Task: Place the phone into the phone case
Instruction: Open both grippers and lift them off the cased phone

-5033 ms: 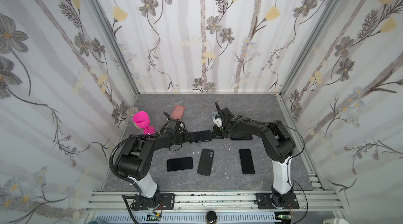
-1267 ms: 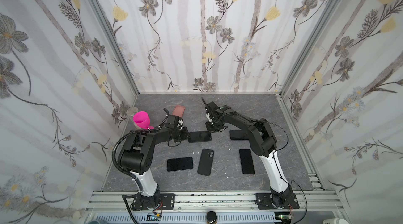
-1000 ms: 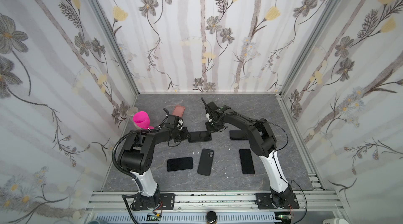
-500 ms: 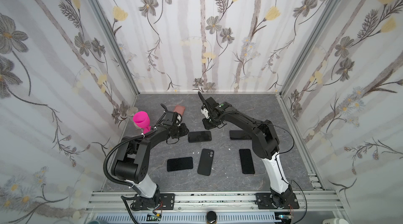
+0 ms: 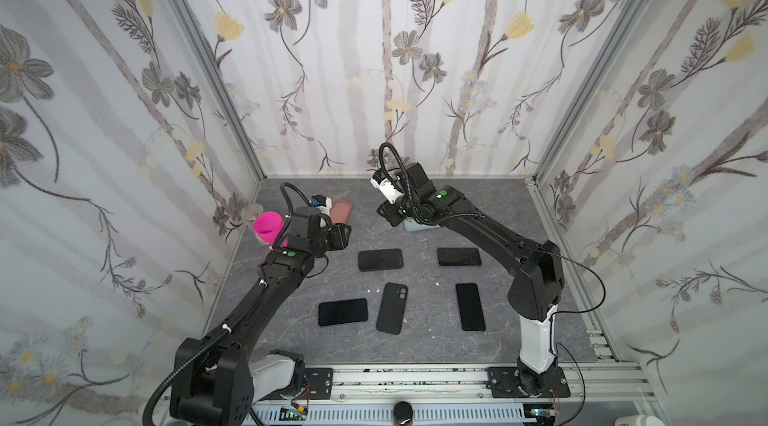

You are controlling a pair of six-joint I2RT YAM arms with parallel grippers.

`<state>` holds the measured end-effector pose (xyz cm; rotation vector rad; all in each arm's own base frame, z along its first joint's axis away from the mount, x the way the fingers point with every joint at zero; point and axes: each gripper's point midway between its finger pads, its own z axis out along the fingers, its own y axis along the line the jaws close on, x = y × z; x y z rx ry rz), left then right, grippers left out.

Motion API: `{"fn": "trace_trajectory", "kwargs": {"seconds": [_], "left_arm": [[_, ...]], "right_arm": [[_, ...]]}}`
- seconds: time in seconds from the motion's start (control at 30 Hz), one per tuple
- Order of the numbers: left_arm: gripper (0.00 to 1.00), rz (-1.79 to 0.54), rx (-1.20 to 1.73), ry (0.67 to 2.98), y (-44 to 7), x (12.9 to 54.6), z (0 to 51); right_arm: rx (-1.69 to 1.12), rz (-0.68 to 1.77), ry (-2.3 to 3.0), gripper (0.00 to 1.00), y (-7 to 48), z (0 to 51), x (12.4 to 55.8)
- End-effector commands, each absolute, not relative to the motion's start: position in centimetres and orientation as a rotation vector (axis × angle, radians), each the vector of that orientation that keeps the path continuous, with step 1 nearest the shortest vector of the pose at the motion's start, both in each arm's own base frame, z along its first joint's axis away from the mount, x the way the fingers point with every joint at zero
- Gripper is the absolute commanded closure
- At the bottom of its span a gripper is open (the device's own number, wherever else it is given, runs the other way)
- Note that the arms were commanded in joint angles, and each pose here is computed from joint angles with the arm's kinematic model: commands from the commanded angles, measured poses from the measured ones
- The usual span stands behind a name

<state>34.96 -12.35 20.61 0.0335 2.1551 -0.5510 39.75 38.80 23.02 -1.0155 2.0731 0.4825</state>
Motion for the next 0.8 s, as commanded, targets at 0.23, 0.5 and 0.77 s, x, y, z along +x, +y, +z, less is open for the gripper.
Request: {"fn": "trace_trajectory", "kwargs": {"seconds": [0.23,0.5,0.77], "left_arm": [[0.35,-0.592,0.393,1.91,-13.8,28.8,23.0],[0.0,-0.504,0.476,1.573,-12.7,24.4,23.4],[0.0,-0.399,0.414,1.575,-11.1,25.1,23.4]], "right_arm": [[-1.435,0.474,1.509,0.39,38.7,23.9,33.9],[-1.712,0.498,1.619,0.23,38.1,15.2,32.0],[-1.888,0.544,1.833,0.0,38.9,8.7,32.8]]}}
